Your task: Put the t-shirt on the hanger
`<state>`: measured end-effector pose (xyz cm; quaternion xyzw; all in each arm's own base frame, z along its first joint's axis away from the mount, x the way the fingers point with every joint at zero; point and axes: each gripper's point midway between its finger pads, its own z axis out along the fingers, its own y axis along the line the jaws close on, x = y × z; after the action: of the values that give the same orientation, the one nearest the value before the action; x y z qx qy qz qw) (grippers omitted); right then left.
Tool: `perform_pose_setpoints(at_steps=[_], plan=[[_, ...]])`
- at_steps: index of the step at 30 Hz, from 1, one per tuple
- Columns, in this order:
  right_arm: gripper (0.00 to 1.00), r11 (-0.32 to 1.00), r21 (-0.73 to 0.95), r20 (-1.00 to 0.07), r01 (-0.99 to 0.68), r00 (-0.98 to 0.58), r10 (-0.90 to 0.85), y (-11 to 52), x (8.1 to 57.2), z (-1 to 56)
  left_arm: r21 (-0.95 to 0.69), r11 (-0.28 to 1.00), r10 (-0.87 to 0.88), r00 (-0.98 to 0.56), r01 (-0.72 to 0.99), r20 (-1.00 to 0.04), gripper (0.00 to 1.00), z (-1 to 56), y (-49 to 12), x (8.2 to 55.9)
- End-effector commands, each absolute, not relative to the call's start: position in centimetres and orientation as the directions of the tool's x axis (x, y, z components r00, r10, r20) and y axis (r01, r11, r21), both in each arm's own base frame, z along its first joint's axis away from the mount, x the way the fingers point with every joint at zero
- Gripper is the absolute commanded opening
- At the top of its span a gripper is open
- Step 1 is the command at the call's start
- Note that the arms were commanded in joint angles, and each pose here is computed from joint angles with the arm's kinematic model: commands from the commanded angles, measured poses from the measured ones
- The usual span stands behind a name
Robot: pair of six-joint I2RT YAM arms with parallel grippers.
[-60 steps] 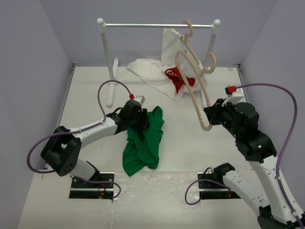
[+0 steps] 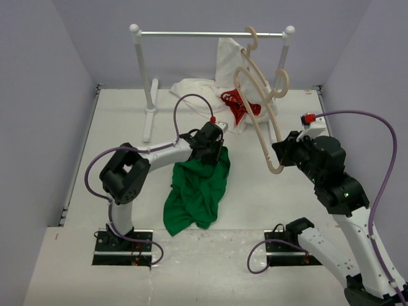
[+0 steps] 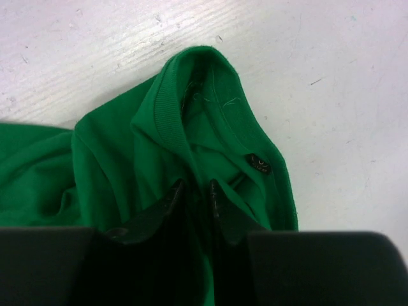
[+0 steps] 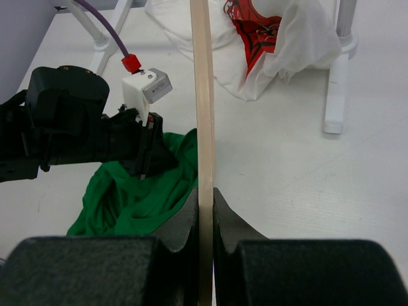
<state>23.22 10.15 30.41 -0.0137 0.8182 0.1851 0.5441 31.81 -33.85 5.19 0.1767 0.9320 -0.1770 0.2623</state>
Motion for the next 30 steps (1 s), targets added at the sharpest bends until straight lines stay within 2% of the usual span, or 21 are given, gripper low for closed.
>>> perform_pose_setpoints(at_steps=[1, 4, 14, 25, 30], plan=[[0.0, 0.926, 0.301, -0.908, -0.229, -0.365, 0.204, 10.2, 23.4, 31.7, -0.228, 0.88, 0.211, -0.771, 0.417, -0.6, 0.04, 7.0, -34.4, 33.3], [0.0, 0.921, 0.306, -0.906, -0.24, -0.372, 0.203, 10.3, 23.0, 31.6, -0.213, 0.897, 0.173, -0.75, 0.388, -0.638, 0.0, 8.9, -33.6, 34.3], [0.0, 0.881, 0.315, -0.896, -0.353, -0.417, 0.153, 11.4, 20.0, 31.4, -0.258, 0.919, 0.039, -0.72, 0.299, -0.693, 0.0, 13.4, -30.5, 37.6], [0.0, 0.812, 0.368, -0.828, -0.454, -0.557, 0.064, 14.0, 18.4, 28.6, -0.313, 0.93, -0.111, -0.662, 0.194, -0.741, 0.0, 17.9, -25.9, 40.1], [0.0, 0.83, 0.364, -0.812, -0.424, -0.581, 0.059, 13.9, 19.1, 27.4, -0.312, 0.927, -0.091, -0.683, 0.207, -0.725, 0.0, 17.0, -24.7, 39.6]])
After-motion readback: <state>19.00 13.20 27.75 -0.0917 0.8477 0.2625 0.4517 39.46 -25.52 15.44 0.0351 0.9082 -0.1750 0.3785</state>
